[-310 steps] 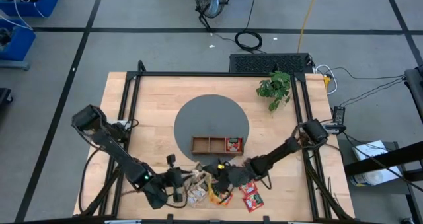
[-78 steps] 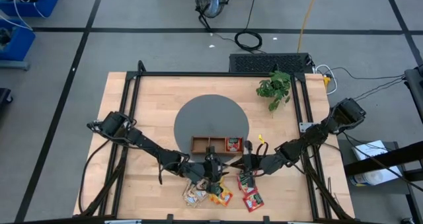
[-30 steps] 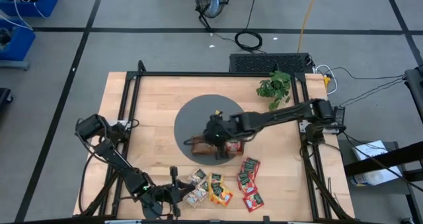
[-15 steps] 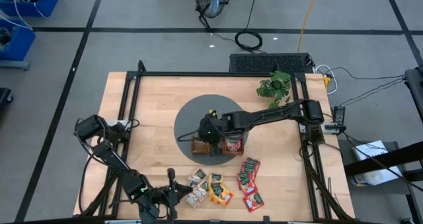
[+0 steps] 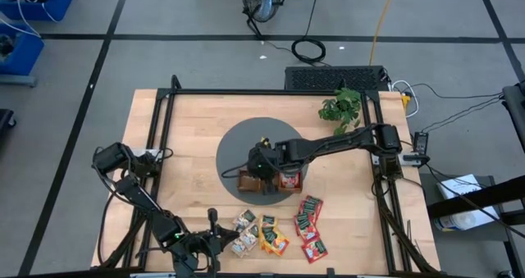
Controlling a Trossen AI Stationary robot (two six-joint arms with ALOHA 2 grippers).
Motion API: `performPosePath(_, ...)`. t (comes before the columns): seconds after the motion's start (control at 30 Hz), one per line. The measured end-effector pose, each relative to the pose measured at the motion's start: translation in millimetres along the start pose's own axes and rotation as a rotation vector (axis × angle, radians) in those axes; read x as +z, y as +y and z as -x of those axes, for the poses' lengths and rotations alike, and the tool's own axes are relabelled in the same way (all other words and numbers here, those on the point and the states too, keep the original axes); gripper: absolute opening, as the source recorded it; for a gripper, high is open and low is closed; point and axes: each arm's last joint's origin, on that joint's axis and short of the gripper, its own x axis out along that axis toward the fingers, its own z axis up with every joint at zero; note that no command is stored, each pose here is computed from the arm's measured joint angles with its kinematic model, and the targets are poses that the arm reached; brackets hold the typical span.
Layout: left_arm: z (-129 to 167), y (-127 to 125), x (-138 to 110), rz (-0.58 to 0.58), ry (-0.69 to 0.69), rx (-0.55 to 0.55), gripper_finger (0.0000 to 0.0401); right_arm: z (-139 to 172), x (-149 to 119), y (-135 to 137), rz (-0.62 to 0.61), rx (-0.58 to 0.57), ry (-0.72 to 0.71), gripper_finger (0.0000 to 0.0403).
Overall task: Pick & Place Tea
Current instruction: Put the brown tea bag into the left section of the wooden organizer
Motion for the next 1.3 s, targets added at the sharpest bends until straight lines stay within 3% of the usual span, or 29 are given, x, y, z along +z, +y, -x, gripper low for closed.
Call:
performPosePath(0.63,-6.4,4.9,0.5,0.016,0.008,0.020,0.0031,-16.3,-10.5,-15.1,-0.008,-0.008,0.071,0.0000)
performPosePath(0.93,-6.9,5.6,-1.0,0.028,0.020,0.021,0.0031,-24.5,-4.4,-15.6,0.021,-0.016,0.000,0.0000)
performPosePath(1.3,-7.1,6.2,-2.9,0.031,0.034,0.025,0.0031,-24.7,-7.2,-15.3,0.004,-0.009,0.028,0.0014)
